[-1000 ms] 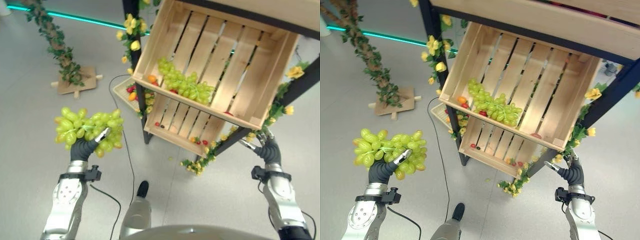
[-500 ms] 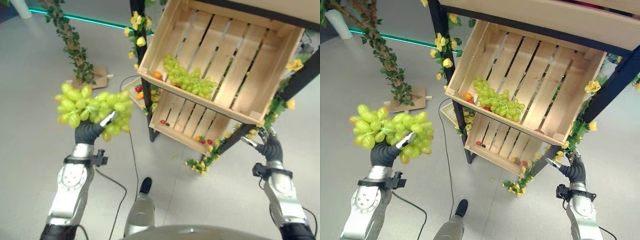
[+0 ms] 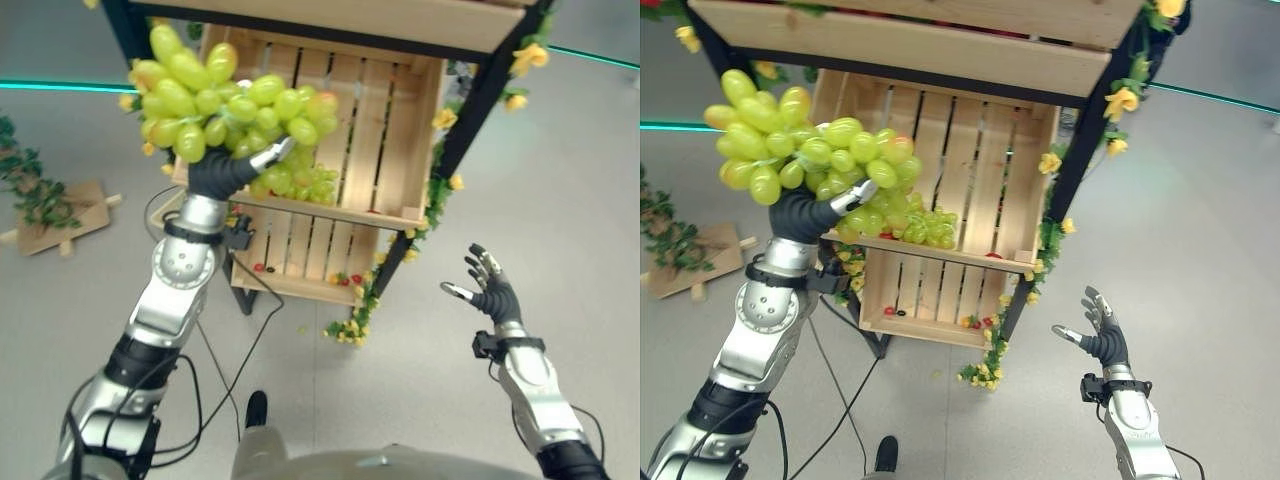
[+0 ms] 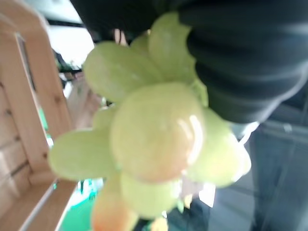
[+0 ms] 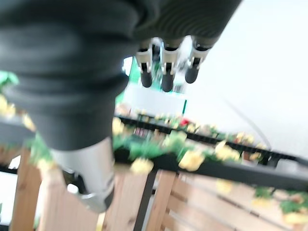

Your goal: Pick up the fruits from the basket on one side to the basket on the other side

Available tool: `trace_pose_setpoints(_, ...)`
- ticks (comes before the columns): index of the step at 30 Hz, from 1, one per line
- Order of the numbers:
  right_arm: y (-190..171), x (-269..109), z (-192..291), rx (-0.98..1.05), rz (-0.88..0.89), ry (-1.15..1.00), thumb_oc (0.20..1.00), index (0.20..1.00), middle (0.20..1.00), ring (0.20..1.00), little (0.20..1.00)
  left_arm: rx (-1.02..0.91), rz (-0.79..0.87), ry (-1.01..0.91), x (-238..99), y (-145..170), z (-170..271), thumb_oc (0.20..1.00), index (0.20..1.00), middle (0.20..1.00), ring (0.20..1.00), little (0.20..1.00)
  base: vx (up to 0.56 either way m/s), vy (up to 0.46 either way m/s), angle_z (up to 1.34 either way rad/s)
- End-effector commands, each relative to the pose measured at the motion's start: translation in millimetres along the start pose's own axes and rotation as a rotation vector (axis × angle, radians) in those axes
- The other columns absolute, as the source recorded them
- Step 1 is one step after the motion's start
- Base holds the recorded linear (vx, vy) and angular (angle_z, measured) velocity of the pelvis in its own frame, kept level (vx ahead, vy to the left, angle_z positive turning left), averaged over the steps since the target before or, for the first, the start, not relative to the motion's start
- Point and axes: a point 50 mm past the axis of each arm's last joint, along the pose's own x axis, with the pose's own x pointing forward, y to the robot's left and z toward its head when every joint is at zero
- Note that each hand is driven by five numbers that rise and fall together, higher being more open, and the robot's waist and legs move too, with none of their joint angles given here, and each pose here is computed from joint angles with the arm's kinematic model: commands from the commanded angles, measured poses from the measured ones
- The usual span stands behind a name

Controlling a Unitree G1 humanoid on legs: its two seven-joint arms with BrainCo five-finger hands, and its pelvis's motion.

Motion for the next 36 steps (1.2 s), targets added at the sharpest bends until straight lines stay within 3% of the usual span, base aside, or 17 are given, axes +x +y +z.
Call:
trace_pose_setpoints(1, -7.2, 13.8, 26.2, -0.016, -0.003, -0.123, 1.000, 1.000, 1.000, 1.000, 1.000, 0.036, 0.058, -0.062, 17.5, 7.5, 0.6, 0.200, 0.200, 0.200, 0.200, 0.200, 0.08, 0.094, -0.31)
trace_pose_setpoints(10, -5.0, 13.6, 23.9, -0.027, 0.002, -0.099, 1.000, 1.000, 1.000, 1.000, 1.000, 0.097, 0.112, 0.238, -0.8, 19.8, -58.5, 0.200, 0.200, 0.200, 0.200, 0.200, 0.07, 0.112, -0.41)
trace_pose_setpoints(17, -0.6, 24.0, 34.7, -0.018, -0.006, -0.140, 1.000, 1.000, 1.000, 1.000, 1.000, 0.206, 0.235, 0.499, -26.1, 54.7, -104.0, 0.200, 0.200, 0.200, 0.200, 0.200, 0.04, 0.108, -0.40)
trace_pose_setpoints(27, -0.4, 29.3, 43.3, -0.027, -0.025, -0.176, 1.000, 1.000, 1.000, 1.000, 1.000, 0.301, 0.348, 0.595, -18.9, 96.5, -115.3, 0.200, 0.200, 0.200, 0.200, 0.200, 0.01, 0.075, -0.20)
trace_pose_setpoints(29, 2.4, 31.2, 42.7, -0.022, -0.020, -0.170, 1.000, 1.000, 1.000, 1.000, 1.000, 0.236, 0.395, 0.636, -21.0, 100.4, -121.8, 0.200, 0.200, 0.200, 0.200, 0.200, -0.02, 0.071, -0.16)
trace_pose_setpoints(36, 9.9, 34.1, 44.1, -0.021, 0.016, -0.174, 1.000, 1.000, 1.000, 1.000, 1.000, 0.403, 0.369, 0.749, -9.1, 125.3, -128.4, 0.200, 0.200, 0.200, 0.200, 0.200, -0.03, 0.037, -0.11)
